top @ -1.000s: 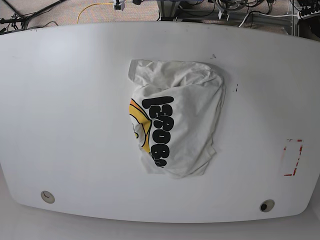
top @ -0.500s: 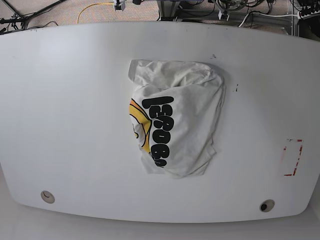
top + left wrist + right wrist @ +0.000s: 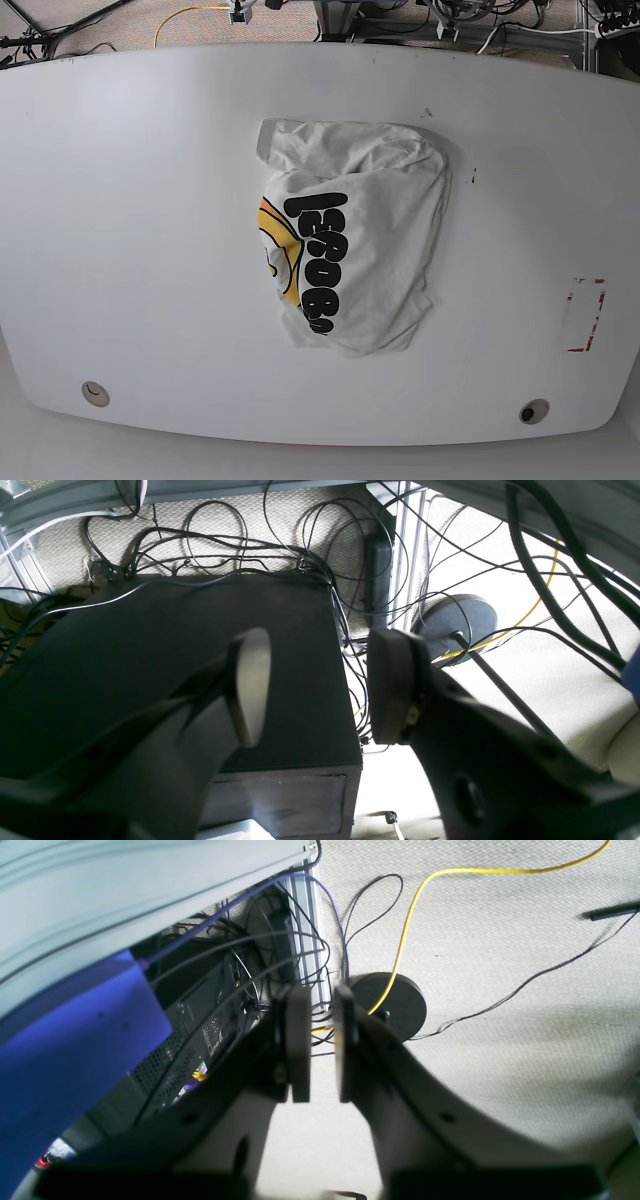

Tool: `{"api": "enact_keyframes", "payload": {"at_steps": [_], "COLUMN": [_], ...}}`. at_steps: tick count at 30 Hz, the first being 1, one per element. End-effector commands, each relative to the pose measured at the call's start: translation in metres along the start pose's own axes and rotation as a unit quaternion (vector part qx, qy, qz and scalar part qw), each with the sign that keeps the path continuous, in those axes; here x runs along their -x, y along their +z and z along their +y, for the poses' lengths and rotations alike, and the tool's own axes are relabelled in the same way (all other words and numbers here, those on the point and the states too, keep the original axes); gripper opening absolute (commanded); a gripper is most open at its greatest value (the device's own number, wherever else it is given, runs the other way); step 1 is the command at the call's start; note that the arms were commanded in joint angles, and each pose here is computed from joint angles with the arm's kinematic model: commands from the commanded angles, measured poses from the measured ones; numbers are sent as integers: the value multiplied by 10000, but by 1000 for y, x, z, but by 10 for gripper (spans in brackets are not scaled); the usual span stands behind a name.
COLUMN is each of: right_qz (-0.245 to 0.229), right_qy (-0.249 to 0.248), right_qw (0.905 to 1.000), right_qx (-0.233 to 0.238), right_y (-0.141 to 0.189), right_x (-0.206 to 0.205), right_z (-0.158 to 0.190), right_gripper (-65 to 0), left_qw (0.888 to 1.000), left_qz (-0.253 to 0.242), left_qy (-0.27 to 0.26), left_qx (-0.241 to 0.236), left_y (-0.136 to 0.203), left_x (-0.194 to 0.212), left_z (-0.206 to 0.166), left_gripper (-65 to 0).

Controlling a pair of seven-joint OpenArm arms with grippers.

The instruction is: Fold the T-shirt properly

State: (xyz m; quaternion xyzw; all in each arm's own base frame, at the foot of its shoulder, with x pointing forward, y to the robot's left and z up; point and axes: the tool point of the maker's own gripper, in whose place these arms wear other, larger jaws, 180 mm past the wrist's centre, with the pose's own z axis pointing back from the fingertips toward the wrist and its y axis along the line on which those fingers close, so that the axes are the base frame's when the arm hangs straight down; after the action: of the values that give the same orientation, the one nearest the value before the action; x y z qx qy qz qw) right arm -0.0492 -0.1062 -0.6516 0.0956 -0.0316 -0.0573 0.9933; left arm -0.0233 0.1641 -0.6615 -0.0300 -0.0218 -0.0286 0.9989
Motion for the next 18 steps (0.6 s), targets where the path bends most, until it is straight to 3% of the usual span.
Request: {"api": "enact_keyframes", "payload": {"at_steps": [1, 18], "right_qz": [47, 35], "right_qy": [-3, 22], "right_qw": [10000, 10000], "right_qx": [-28, -21], "right_y": [1, 1], "right_x": [5, 3], "right_z": [1, 2], "right_gripper": [-585, -583], "left_qw": [9999, 10000], "left_qz": [82, 34], "left_qy": [-3, 27], "left_qx": [-62, -50], "left_y": [1, 1], "left_x": [8, 7], "left_z": [6, 4], "left_gripper": [-361, -362]}}
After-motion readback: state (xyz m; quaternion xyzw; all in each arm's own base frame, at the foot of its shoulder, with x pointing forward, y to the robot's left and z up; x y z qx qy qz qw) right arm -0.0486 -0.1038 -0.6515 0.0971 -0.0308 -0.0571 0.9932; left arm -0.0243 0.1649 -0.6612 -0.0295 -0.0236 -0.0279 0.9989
